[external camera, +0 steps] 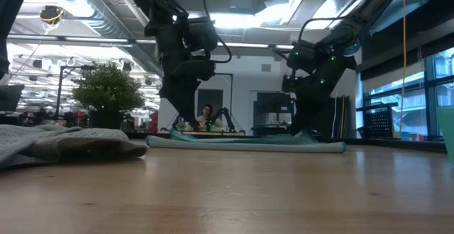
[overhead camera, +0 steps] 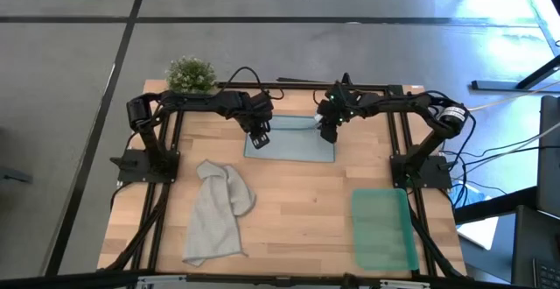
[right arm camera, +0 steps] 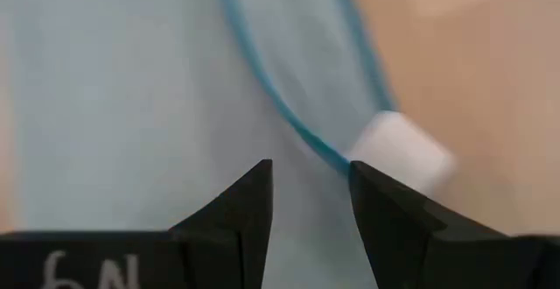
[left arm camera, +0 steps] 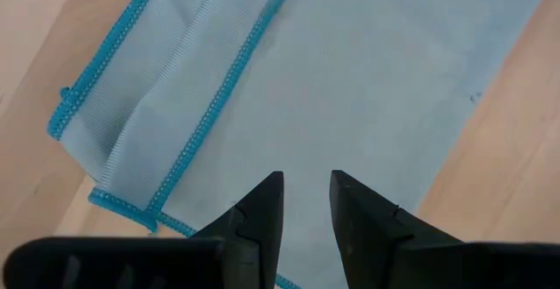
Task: Roll microfiber towels into tight, uniform cylinder then place into a basket
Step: Fold the blue towel
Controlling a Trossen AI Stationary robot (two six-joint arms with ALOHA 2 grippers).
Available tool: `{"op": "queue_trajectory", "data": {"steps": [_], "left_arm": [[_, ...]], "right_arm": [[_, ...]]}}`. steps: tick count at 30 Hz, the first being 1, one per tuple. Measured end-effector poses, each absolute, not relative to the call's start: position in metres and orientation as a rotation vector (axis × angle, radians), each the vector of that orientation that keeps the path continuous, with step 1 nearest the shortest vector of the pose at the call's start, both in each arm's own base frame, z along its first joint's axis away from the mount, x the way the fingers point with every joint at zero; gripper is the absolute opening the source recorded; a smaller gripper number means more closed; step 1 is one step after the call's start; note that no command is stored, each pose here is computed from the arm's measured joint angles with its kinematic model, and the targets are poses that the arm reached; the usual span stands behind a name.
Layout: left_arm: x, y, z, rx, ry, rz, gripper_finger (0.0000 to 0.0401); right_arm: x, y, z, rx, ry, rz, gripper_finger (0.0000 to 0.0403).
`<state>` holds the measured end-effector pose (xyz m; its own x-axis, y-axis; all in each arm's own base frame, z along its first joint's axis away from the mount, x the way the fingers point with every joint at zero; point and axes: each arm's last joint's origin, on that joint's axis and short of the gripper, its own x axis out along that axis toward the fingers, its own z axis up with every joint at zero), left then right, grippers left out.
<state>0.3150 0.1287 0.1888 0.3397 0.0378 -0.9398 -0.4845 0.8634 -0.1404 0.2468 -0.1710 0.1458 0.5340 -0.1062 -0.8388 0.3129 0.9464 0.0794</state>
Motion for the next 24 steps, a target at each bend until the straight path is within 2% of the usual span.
{"op": "queue_trajectory", "data": {"steps": [9, 14, 18, 24], "left_arm": [[0.315, 0.129, 0.189, -0.435, 1.183, 0.355, 0.009], [0.319, 0.128, 0.19, -0.414, 1.152, 0.318, 0.009], [0.322, 0.126, 0.185, -0.374, 1.091, 0.236, 0.009], [0.308, 0.141, 0.173, -0.466, 1.105, 0.318, 0.009]], "right_arm": [[0.242, -0.19, 0.149, 0.142, 0.97, -0.492, 0.0153], [0.241, -0.19, 0.152, 0.145, 0.982, -0.506, 0.0153], [0.244, -0.191, 0.173, 0.153, 0.934, -0.507, 0.0153], [0.243, -0.188, 0.2, 0.142, 0.9, -0.5, 0.0153]]}}
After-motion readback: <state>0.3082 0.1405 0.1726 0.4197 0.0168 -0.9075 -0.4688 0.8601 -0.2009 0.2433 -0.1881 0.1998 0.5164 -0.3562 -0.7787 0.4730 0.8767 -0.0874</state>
